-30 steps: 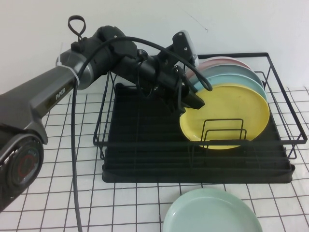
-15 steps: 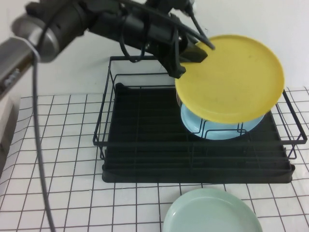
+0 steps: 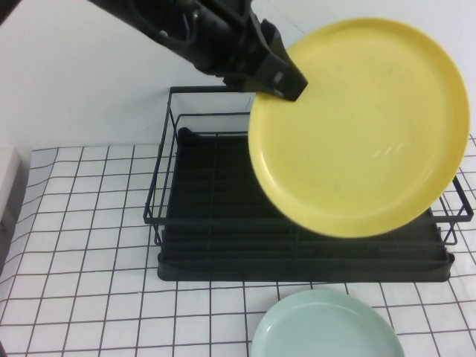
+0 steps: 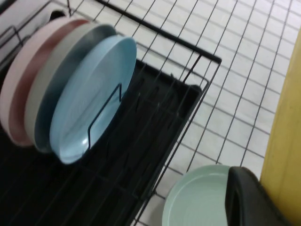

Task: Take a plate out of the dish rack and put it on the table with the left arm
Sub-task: Place the plate from the table

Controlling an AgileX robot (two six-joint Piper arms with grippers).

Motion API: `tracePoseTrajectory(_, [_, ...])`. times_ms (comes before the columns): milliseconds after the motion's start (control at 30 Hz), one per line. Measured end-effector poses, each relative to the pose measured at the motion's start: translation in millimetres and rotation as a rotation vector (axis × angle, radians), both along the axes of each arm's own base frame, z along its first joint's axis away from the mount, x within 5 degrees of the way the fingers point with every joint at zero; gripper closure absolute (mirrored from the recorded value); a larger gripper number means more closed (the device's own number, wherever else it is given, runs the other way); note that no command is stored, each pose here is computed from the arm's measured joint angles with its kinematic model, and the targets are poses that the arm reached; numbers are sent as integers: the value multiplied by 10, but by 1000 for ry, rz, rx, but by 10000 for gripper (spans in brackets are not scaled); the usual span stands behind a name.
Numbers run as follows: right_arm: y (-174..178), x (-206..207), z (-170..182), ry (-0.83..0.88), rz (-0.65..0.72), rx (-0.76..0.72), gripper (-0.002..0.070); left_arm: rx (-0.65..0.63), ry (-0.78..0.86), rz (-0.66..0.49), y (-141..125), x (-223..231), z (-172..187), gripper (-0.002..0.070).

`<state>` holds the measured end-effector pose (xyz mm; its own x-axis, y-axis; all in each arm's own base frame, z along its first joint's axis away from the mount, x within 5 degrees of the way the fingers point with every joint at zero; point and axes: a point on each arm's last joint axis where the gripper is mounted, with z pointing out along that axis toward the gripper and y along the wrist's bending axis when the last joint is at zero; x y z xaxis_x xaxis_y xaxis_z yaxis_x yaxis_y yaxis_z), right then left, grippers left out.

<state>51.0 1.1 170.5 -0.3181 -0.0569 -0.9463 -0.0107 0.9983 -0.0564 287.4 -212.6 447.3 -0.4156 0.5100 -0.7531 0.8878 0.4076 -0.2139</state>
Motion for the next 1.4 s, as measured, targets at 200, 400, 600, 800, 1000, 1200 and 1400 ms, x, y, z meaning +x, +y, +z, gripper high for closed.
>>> tracePoseTrajectory(200, [0,0,0,0,0,0,678,94,76,50,-169,-296,-67,599])
tracePoseTrajectory(400, [0,0,0,0,0,0,678,207,221,-44,-377,-695,-536,599])
tracePoseTrajectory(600, [0,0,0,0,0,0,678,248,338,37,-415,-787,-1280,599])
tracePoseTrajectory(800, [0,0,0,0,0,0,678,210,361,172,-389,-755,-1701,599])
tracePoseTrajectory(1000, [0,0,0,0,0,0,678,182,384,228,-412,-655,-1795,599])
tracePoseTrajectory(1200, [0,0,0,0,0,0,678,210,437,274,-369,-569,-1901,599])
tracePoseTrajectory(1400, [0,0,0,0,0,0,678,251,472,271,-391,-550,-2028,599])
